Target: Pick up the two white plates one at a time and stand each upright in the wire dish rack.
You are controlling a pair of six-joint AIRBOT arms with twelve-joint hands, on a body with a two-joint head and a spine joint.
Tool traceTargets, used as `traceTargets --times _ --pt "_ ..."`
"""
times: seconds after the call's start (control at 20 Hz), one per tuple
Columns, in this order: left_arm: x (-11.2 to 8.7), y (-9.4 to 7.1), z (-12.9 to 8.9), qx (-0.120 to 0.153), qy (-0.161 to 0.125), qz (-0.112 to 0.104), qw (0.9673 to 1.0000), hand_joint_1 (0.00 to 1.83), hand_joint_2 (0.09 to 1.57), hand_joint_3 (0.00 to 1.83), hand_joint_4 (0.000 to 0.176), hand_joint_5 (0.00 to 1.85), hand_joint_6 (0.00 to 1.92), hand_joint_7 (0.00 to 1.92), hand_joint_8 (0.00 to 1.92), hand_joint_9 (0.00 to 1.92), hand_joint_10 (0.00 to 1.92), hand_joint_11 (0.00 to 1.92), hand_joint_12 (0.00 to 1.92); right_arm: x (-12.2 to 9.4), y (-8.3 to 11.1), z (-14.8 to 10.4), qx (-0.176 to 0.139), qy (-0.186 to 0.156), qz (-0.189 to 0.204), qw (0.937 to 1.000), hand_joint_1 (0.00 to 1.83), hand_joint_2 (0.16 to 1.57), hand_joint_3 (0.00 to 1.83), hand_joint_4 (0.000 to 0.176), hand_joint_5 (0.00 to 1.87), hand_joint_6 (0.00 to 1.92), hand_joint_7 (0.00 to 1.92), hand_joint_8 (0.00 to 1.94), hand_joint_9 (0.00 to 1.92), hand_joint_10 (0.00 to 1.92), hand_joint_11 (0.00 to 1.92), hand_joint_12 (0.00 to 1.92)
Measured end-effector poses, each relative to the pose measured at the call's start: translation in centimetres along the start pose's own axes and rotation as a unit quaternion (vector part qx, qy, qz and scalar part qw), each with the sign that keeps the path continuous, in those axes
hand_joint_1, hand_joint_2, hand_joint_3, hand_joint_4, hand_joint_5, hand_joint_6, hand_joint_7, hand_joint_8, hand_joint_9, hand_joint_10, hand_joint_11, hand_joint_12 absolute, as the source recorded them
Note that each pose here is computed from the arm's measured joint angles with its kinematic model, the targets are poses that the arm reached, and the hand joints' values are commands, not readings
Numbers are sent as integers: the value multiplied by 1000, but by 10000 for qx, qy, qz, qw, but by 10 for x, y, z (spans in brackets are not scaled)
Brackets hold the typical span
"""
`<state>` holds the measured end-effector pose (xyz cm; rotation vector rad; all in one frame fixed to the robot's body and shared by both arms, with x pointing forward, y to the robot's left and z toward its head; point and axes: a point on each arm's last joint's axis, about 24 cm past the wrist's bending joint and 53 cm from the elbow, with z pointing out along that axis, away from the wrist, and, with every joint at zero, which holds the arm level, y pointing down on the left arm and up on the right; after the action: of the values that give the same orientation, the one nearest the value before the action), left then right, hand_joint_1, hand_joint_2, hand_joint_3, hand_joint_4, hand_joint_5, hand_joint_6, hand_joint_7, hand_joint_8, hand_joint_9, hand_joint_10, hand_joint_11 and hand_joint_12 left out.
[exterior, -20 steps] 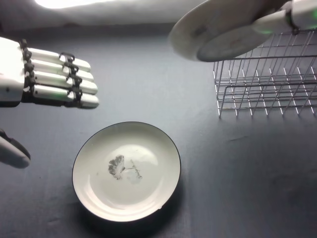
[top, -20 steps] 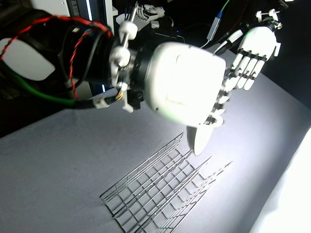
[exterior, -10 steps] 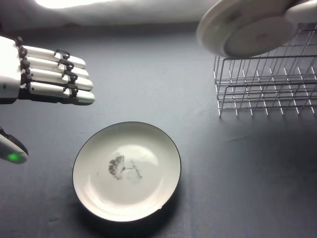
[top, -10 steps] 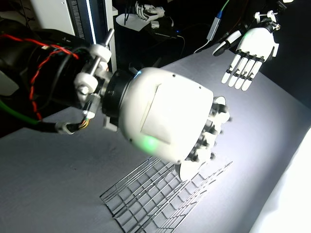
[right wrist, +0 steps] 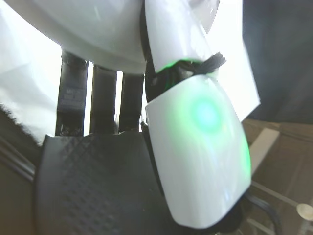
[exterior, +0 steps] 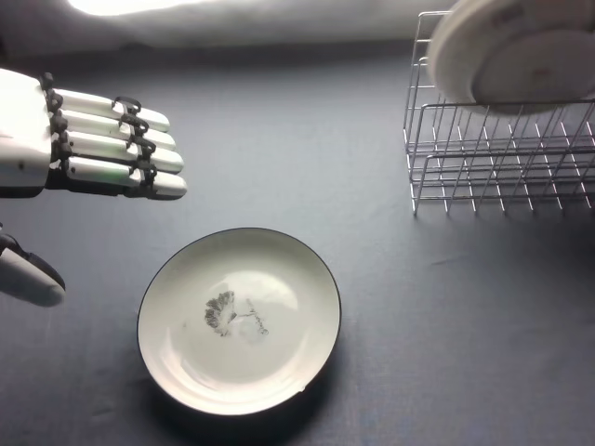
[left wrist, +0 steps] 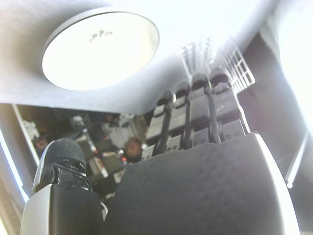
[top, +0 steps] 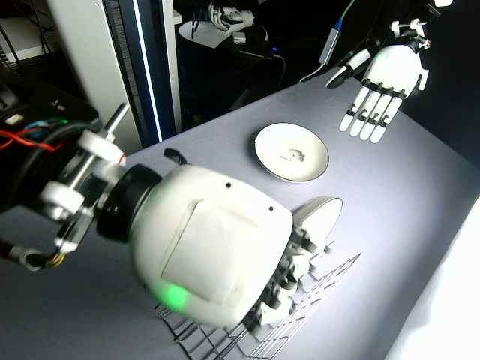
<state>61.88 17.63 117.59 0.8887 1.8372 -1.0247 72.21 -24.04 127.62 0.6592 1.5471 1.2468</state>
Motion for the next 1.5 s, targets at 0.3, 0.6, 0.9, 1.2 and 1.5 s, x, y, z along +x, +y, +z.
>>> traceTargets --times 0.3,0.6,0.9,1.2,1.5 --pt "11 3 6 -38 123 -48 9999 0 1118 0 0 0 0 0 0 0 0 0 0 1 -24 -5 235 43 -163 9996 1369 1135 1 0 852 1166 962 1009 874 1180 828 976" --pt "34 7 14 -176 354 -1 9992 0 1118 0 0 0 0 0 0 0 0 0 0 7 -42 -9 427 151 -400 9982 1351 1187 2 0 766 1320 843 1122 774 1373 690 1000" --pt "73 9 19 -224 797 -146 9965 0 1137 7 0 0 0 0 0 0 0 0 0 7 -37 -8 293 145 -461 9984 1305 1132 0 0 722 28 763 4 759 24 418 960" --pt "93 7 22 -255 992 -266 9944 0 1129 3 0 0 0 0 0 0 0 0 0 20 -19 -5 100 249 -413 9988 944 1124 6 0 255 0 262 0 249 0 6 816" --pt "100 11 25 -355 1026 -357 9935 0 1108 0 0 0 0 0 0 0 0 0 0 74 42 -6 -762 791 -1037 9885 683 757 0 0 0 0 0 0 0 0 0 0"
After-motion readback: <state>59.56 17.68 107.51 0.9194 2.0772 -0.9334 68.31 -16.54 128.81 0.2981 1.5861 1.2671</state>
